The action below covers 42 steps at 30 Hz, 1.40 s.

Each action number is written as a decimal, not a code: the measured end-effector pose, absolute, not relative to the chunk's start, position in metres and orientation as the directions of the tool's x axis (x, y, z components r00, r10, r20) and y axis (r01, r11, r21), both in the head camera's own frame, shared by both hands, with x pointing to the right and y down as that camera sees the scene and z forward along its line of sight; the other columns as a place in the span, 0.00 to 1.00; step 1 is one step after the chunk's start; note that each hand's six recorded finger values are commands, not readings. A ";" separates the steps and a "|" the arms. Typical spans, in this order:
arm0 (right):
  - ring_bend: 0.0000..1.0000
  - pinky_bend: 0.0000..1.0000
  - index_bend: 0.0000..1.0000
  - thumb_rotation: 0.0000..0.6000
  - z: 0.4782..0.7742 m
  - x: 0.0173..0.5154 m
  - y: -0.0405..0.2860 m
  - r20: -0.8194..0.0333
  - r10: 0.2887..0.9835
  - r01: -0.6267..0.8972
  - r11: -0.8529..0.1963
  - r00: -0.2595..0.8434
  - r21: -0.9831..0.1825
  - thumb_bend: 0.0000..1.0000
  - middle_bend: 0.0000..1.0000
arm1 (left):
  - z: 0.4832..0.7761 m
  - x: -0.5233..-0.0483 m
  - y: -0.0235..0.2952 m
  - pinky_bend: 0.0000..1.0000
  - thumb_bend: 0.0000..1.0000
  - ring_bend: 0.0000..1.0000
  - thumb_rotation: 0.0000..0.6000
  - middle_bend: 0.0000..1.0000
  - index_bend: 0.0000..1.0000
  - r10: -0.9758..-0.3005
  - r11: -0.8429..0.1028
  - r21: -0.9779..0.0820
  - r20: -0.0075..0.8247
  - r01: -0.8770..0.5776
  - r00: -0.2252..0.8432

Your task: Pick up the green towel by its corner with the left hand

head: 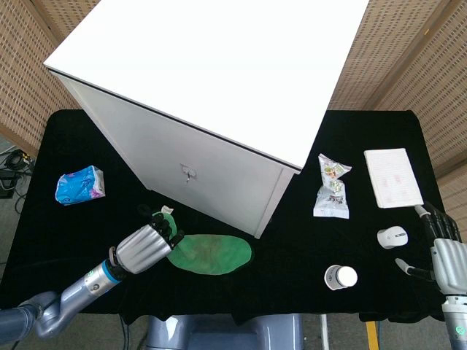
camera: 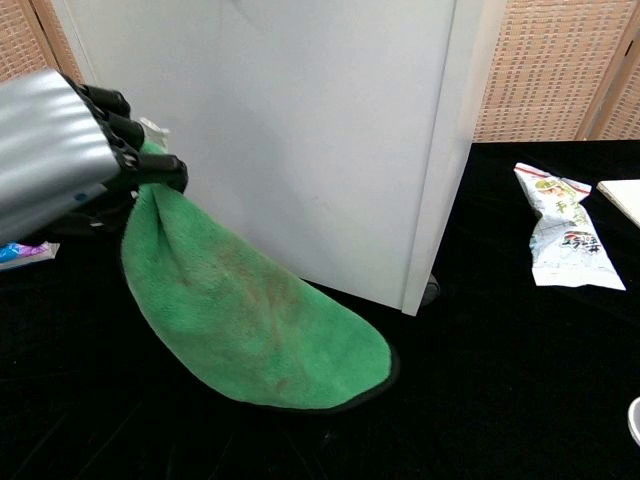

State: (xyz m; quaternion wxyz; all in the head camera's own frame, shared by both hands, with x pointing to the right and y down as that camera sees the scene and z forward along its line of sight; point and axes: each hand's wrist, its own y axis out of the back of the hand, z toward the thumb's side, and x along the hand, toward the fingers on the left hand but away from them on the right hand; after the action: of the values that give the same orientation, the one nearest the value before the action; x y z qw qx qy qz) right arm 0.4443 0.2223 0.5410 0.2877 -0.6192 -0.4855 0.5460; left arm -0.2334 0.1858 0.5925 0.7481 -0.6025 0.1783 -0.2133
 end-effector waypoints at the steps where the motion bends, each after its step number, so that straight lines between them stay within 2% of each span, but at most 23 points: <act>1: 0.00 0.00 0.00 1.00 0.541 0.444 0.222 -0.397 0.915 0.287 -0.363 -0.068 -0.887 0.12 0.00 | 0.587 -0.236 0.185 0.55 0.59 0.67 1.00 0.86 0.89 -0.514 0.206 -0.975 -0.037 0.081 0.857; 5: 0.00 0.00 0.00 1.00 0.541 0.444 0.222 -0.396 0.916 0.286 -0.362 -0.069 -0.887 0.12 0.00 | 0.568 -0.241 0.176 0.55 0.59 0.67 1.00 0.86 0.89 -0.422 0.312 -0.950 -0.134 0.004 0.897; 12: 0.00 0.00 0.00 1.00 0.540 0.446 0.222 -0.392 0.917 0.292 -0.356 -0.073 -0.887 0.12 0.00 | 0.553 -0.226 0.157 0.55 0.58 0.67 1.00 0.86 0.89 -0.353 0.380 -0.924 -0.199 -0.054 0.914; 33: 0.00 0.00 0.00 1.00 0.540 0.446 0.221 -0.394 0.916 0.300 -0.357 -0.071 -0.885 0.12 0.00 | 0.536 -0.165 0.141 0.53 0.58 0.67 1.00 0.86 0.89 -0.343 0.384 -0.916 -0.258 -0.115 0.903; 42: 0.00 0.00 0.00 1.00 0.539 0.447 0.221 -0.392 0.917 0.306 -0.354 -0.071 -0.884 0.12 0.00 | 0.536 -0.151 0.132 0.53 0.58 0.67 1.00 0.86 0.89 -0.360 0.379 -0.921 -0.235 -0.088 0.903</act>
State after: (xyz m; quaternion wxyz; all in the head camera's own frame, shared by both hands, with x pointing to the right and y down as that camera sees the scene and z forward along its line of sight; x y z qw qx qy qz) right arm 0.4472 0.2210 0.5386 0.2826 -0.6202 -0.4929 0.5409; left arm -0.1510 0.1318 0.5362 0.8051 -0.5506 0.2036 -0.0846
